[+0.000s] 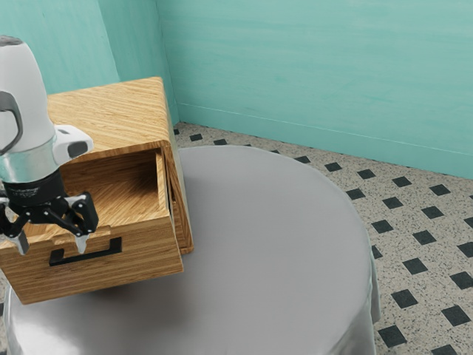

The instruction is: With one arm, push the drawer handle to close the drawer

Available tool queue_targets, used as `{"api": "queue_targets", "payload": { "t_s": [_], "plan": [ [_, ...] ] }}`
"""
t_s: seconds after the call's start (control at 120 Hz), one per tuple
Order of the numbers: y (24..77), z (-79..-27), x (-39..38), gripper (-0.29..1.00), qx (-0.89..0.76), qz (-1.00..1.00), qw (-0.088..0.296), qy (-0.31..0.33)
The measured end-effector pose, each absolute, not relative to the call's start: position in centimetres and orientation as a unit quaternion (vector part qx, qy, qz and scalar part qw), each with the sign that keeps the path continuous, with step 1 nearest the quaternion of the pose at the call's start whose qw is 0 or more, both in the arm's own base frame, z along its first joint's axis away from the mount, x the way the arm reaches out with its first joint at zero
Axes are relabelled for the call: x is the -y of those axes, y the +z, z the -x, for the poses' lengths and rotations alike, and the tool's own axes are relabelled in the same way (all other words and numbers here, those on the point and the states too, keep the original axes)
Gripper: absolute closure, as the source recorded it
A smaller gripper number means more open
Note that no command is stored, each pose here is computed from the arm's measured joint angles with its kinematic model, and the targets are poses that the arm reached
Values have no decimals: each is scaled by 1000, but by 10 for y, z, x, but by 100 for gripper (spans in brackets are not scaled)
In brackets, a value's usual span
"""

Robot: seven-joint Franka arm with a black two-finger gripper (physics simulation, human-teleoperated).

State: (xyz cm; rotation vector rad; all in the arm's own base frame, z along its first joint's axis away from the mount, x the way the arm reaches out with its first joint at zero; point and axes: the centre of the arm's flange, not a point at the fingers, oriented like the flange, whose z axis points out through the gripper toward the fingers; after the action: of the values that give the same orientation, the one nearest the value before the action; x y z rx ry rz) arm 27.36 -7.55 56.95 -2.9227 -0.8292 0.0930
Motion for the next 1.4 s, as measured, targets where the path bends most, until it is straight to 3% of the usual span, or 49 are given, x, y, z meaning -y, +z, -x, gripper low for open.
{"api": "queue_targets", "payload": {
  "t_s": [0.1, 0.408, 0.55, 0.825, 1.4],
  "plan": [
    [553, -268, 86, 9, 287, 957, 42, 25],
    [515, -276, 96, 57, 325, 945, 33, 13],
    [510, -283, 91, 69, 345, 938, 29, -3],
    [512, -292, 86, 77, 368, 929, 16, -25],
    [514, -316, 49, 79, 411, 911, 7, -26]
  ]
}}
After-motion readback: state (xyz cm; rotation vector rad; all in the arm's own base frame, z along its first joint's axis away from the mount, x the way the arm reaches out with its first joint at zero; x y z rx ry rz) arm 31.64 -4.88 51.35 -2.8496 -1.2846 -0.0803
